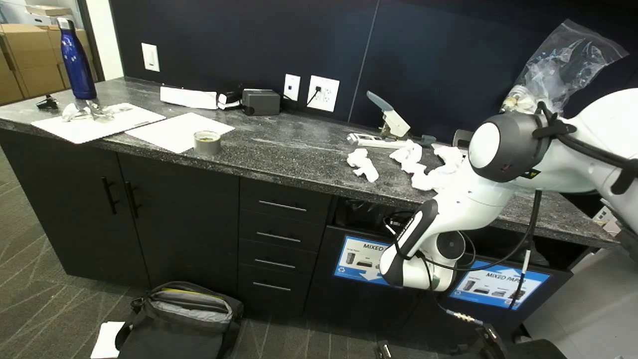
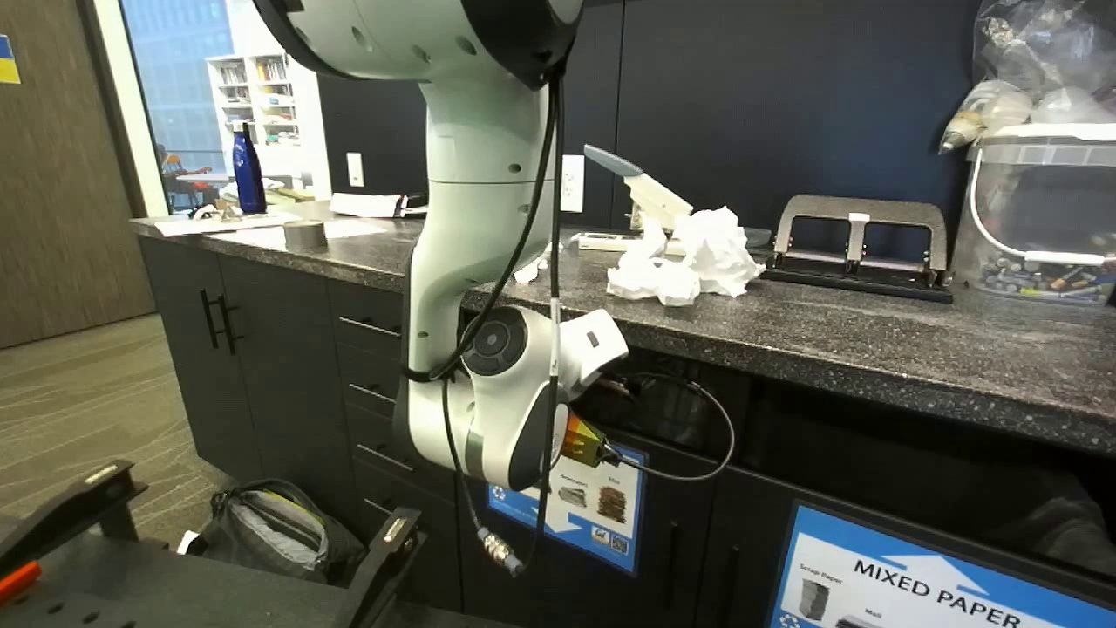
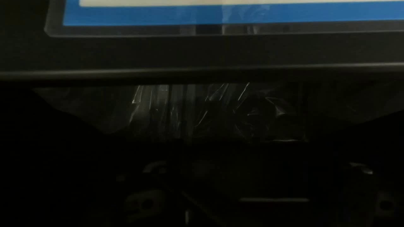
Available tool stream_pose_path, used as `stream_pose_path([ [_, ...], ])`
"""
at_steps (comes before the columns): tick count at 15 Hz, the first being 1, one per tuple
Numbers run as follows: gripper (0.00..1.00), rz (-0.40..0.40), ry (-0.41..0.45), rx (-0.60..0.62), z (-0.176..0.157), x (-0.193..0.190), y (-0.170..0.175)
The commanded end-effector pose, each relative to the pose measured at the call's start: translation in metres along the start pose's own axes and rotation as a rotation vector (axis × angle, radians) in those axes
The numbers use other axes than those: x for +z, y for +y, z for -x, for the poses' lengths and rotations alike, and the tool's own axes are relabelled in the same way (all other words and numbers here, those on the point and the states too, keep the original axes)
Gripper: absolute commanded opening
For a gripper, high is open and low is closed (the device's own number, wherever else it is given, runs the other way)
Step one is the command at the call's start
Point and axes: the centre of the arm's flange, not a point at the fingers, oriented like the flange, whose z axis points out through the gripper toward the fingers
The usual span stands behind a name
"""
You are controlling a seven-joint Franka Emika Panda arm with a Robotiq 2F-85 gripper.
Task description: Remove all the paper trash from the table and put them in the bin on the left
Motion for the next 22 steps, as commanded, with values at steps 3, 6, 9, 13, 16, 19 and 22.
stream_pose_path([
  [3,1.00,-0.038,-0.032,-0.046,-0.028,-0.054,-0.003],
  [6,1.00,-0.092,-0.135,-0.057,-0.039,-0.097,-0.002],
  [9,1.00,-0.138,-0.308,-0.118,-0.050,-0.131,0.004],
  [13,1.00,-0.101,-0.512,-0.209,-0.072,-0.166,0.015],
  [16,1.00,-0.027,-0.580,-0.282,-0.100,-0.185,0.020],
  [19,1.00,0.077,-0.545,-0.339,-0.153,-0.183,0.012],
  [22,1.00,0.156,-0.454,-0.366,-0.212,-0.178,-0.006],
])
